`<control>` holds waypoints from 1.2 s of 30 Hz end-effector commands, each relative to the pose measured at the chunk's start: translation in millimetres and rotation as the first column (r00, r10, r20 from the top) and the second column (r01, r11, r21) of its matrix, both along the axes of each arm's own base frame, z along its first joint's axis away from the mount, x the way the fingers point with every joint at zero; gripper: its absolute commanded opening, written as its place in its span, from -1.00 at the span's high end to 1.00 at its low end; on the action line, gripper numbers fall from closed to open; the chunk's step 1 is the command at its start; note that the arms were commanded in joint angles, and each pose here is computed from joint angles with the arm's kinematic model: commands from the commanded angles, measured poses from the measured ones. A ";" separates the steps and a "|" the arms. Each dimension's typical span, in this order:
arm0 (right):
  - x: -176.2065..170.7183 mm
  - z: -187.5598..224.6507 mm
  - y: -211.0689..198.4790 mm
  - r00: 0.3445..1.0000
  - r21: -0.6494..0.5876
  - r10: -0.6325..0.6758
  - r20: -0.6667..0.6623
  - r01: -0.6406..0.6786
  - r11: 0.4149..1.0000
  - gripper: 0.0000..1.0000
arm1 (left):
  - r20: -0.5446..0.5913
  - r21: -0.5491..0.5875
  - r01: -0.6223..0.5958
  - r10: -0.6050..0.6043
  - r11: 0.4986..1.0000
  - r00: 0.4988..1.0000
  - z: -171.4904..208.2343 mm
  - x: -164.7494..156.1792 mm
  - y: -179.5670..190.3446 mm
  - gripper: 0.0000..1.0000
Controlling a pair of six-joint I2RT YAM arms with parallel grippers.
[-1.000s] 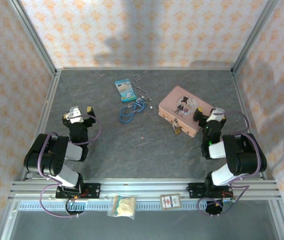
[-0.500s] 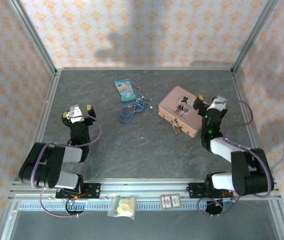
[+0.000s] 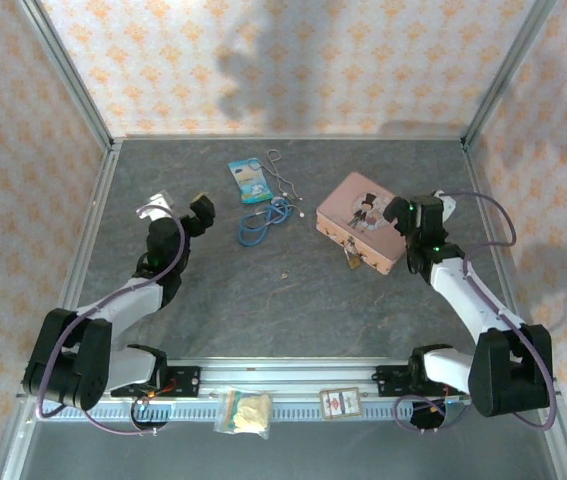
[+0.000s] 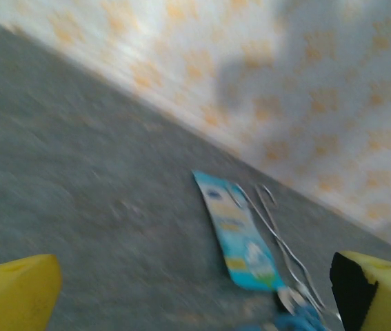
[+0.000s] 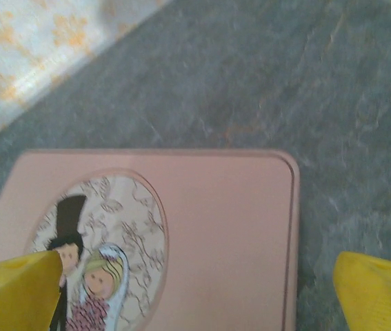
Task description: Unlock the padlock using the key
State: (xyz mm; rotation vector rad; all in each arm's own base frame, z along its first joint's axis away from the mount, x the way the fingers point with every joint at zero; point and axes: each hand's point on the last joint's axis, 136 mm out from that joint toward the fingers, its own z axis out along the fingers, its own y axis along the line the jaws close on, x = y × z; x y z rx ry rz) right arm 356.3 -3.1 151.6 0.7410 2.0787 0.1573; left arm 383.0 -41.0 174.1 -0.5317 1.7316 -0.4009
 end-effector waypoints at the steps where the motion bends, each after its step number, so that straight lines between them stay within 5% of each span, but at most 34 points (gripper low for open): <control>1: -7.9 -8.7 -1.0 0.998 0.073 -0.015 -0.064 0.020 0.997 -1.00 | -0.028 -0.140 0.119 -0.124 0.983 0.992 -6.3 -5.1 -35.8 -0.98; 14: 18.8 -47.9 8.3 0.980 0.025 0.133 -0.149 -0.131 0.991 -0.81 | -0.042 -0.173 0.155 -0.165 0.973 0.985 -15.1 -12.9 -47.6 -0.98; 26: 47.0 -59.1 -3.6 0.933 -0.213 0.257 -0.253 -0.312 0.926 0.10 | -0.017 -0.159 0.191 -0.196 0.969 0.980 -2.0 -10.7 -53.3 -0.98; 32: 73.6 -58.9 -20.0 0.923 -0.283 0.274 -0.270 -0.348 0.894 0.10 | -0.006 -0.162 0.234 -0.238 0.959 0.971 4.7 -7.1 -61.4 -0.98; 36: 97.5 -49.2 -21.6 0.910 -0.294 0.301 -0.285 -0.382 0.876 -0.12 | -0.009 -0.168 0.266 -0.271 0.949 0.963 5.8 -9.7 -68.7 -0.98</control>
